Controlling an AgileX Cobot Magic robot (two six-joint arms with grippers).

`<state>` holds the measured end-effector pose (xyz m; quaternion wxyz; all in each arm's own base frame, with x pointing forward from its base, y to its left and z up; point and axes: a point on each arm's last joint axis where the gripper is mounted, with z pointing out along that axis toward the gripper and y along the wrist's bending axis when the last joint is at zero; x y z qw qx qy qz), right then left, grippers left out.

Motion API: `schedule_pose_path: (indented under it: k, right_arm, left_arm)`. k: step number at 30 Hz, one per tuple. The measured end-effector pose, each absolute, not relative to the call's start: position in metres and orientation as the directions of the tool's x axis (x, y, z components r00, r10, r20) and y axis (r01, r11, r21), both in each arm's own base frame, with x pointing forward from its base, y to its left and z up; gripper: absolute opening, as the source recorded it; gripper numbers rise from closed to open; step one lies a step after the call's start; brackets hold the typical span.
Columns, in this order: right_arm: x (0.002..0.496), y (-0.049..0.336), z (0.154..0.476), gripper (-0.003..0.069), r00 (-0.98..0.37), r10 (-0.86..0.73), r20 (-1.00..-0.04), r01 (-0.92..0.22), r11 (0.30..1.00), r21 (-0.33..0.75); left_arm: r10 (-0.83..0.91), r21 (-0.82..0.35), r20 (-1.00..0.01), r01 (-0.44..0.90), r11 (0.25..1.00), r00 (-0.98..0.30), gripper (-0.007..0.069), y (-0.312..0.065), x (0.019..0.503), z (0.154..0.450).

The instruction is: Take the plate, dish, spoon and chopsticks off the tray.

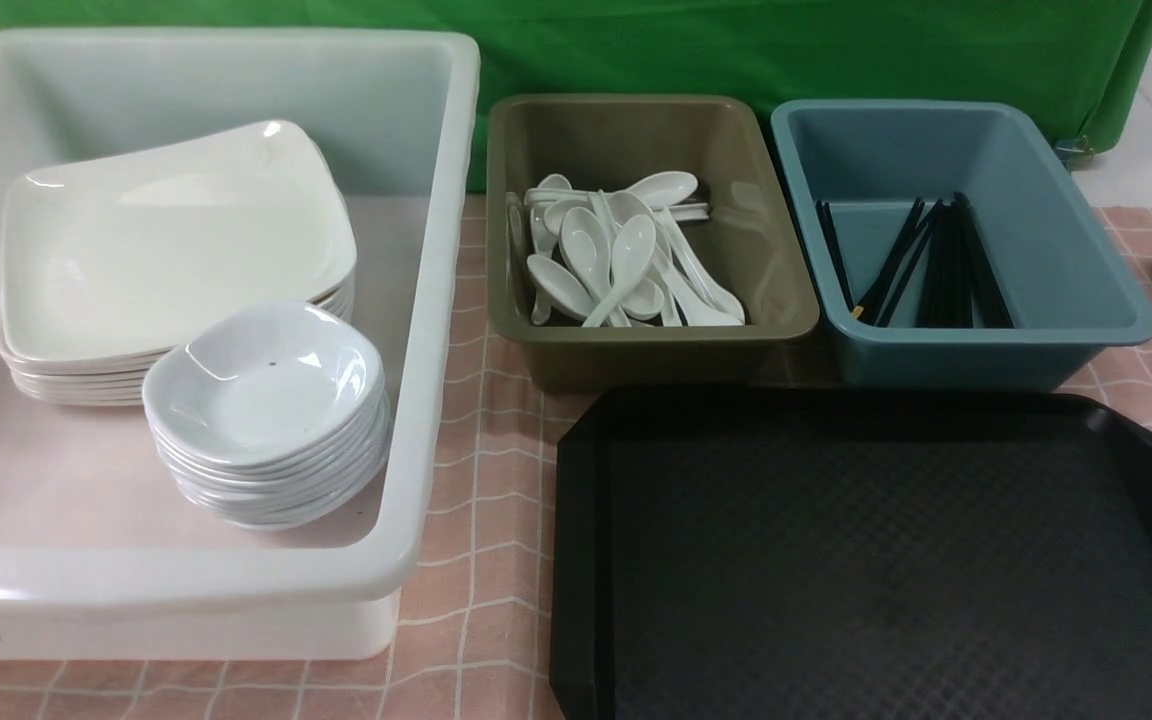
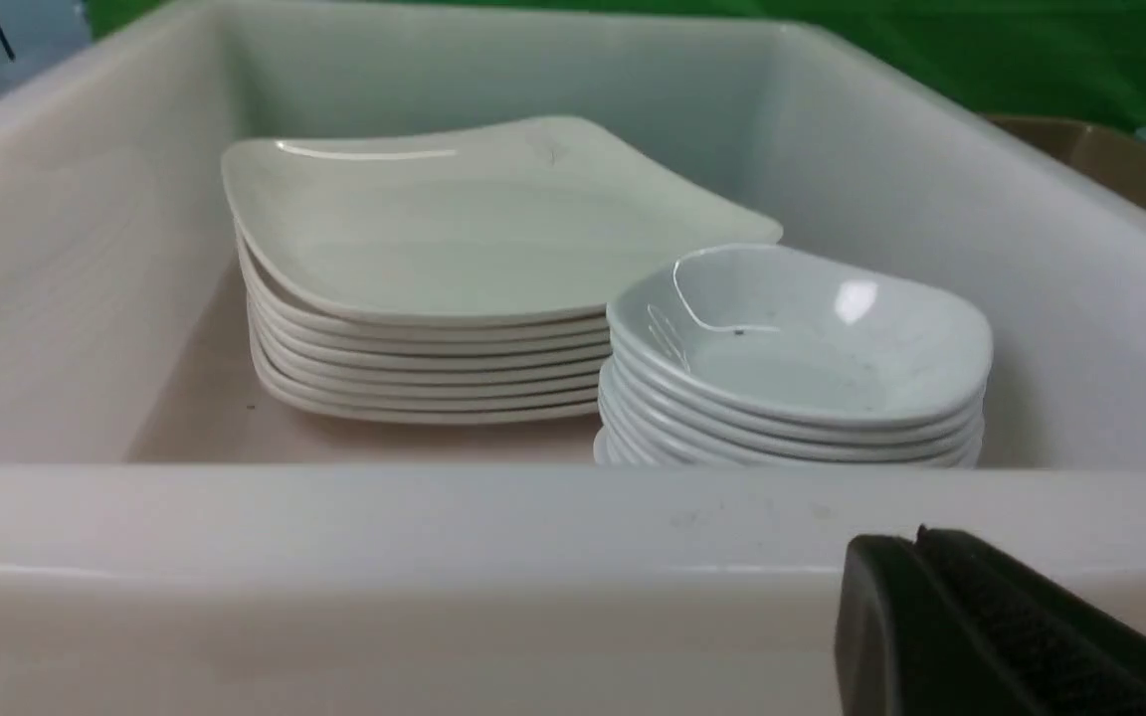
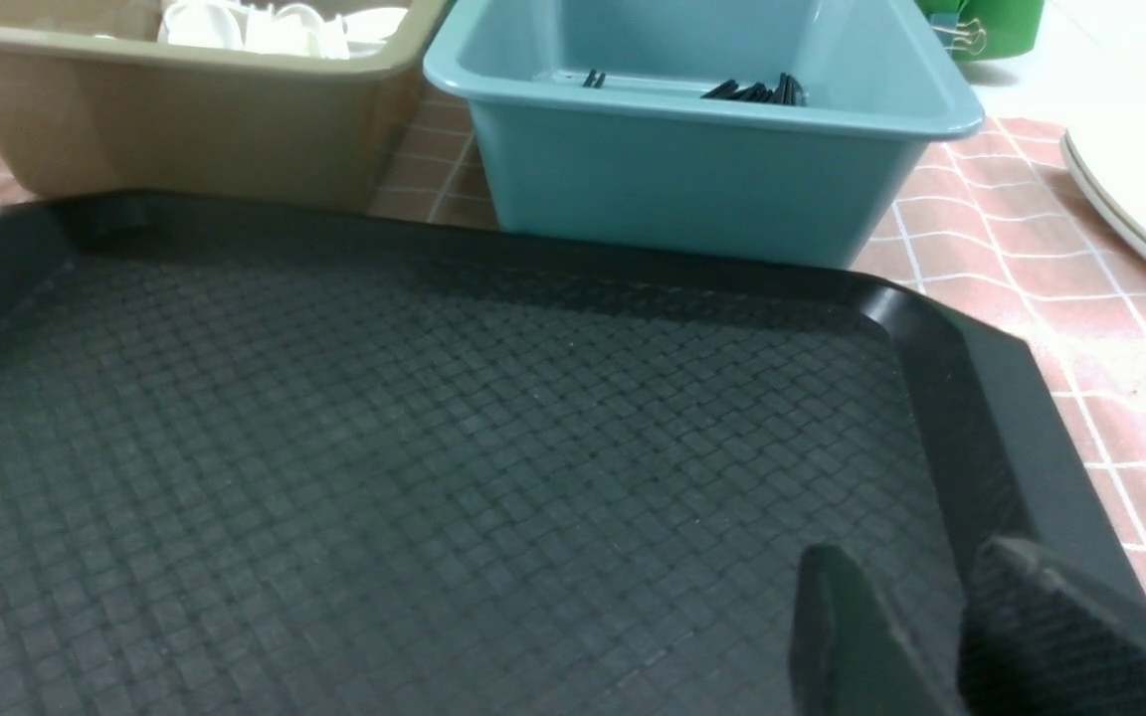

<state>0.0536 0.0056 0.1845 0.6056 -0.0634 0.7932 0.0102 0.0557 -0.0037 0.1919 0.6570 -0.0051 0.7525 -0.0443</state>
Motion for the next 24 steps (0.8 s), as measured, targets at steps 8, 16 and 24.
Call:
schedule_pose_path:
  k: [8, 16, 24]
  right_arm:
    - [0.0536, 0.0056, 0.1845, 0.0241, -0.259, -0.088, -0.962, -0.113, 0.992, -0.061]
    - [0.0536, 0.0056, 0.1845, 0.0241, -0.259, -0.088, -0.962, -0.113, 0.992, -0.061]
    - [0.0536, 0.0056, 0.1845, 0.0241, -0.259, -0.088, -0.962, -0.113, 0.992, -0.061]
  left_arm:
    - [-0.065, -0.072, -0.988, 0.050, 0.996, -0.144, 0.0000, -0.0037, 0.0557, 0.1913]
    - [-0.065, -0.073, -0.987, 0.050, 0.996, -0.144, 0.0000, -0.0037, 0.0557, 0.1912]
    - [-0.065, -0.073, -0.987, 0.050, 0.996, -0.148, 0.0000, -0.0037, 0.0556, 0.1909]
